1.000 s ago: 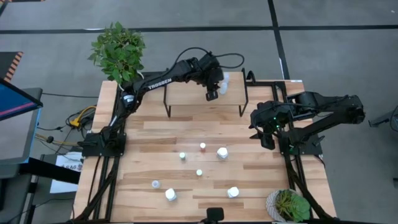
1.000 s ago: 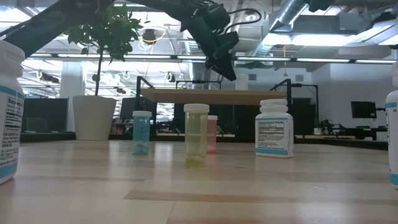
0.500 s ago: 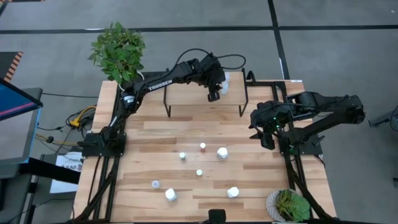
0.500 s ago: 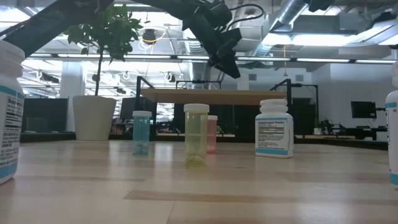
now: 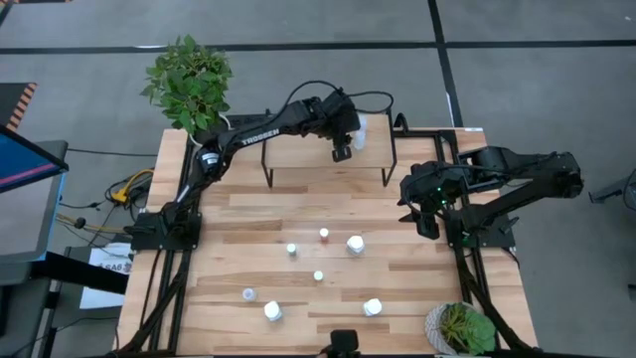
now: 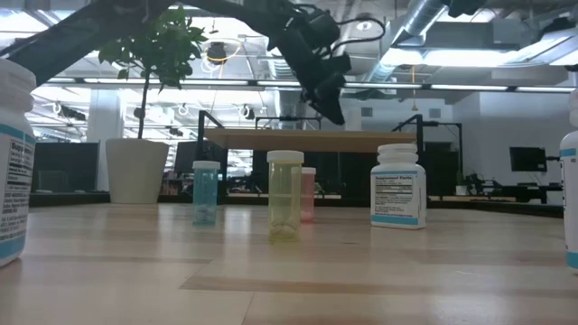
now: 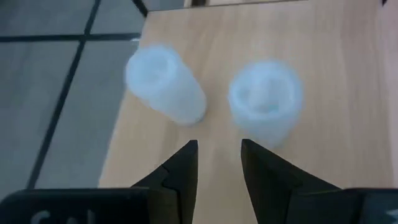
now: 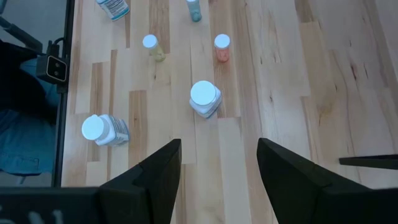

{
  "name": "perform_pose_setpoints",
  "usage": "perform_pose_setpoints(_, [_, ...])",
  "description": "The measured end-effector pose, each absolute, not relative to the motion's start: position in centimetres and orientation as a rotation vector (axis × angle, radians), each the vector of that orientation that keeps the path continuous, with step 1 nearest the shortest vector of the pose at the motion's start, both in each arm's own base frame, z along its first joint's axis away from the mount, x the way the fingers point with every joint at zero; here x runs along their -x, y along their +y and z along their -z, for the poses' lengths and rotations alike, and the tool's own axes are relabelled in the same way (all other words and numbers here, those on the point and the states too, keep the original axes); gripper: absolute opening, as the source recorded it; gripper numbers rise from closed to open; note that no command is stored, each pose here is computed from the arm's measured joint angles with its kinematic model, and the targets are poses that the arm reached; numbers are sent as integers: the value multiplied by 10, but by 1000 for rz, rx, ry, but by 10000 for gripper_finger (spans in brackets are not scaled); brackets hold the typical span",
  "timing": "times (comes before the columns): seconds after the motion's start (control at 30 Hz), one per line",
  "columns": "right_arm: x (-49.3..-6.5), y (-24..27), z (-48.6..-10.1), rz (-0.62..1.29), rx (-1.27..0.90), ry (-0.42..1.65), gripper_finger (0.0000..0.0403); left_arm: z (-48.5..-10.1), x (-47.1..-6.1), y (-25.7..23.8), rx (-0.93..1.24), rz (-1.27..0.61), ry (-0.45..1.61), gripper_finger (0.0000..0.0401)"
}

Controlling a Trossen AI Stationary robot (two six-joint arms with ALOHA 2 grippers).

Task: Pick and place medicine bottles onto shelf by color
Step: Put the white pill bottle aligned with the other white pill bottle on the shelf

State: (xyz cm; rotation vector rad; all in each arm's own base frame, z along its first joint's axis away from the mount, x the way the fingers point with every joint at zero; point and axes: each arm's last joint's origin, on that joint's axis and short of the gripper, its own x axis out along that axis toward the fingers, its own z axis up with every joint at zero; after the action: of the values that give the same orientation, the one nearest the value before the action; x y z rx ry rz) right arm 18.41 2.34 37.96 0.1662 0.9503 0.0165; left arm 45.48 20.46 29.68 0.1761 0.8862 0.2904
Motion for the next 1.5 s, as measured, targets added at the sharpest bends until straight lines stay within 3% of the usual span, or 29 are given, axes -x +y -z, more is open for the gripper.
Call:
perform_pose_setpoints(0.53, [-184, 23, -380, -16, -166, 952, 232, -290, -457, 205, -180, -298, 907, 110])
perform_pose_setpoints(0.83, [-182, 23, -378, -13, -164, 977, 232, -291, -443, 191, -148, -246, 1052, 110])
perform_pose_setpoints(1.5, [-157, 45, -383, -4, -110, 976, 232, -370, -369, 80, -61, 70, 1308, 110])
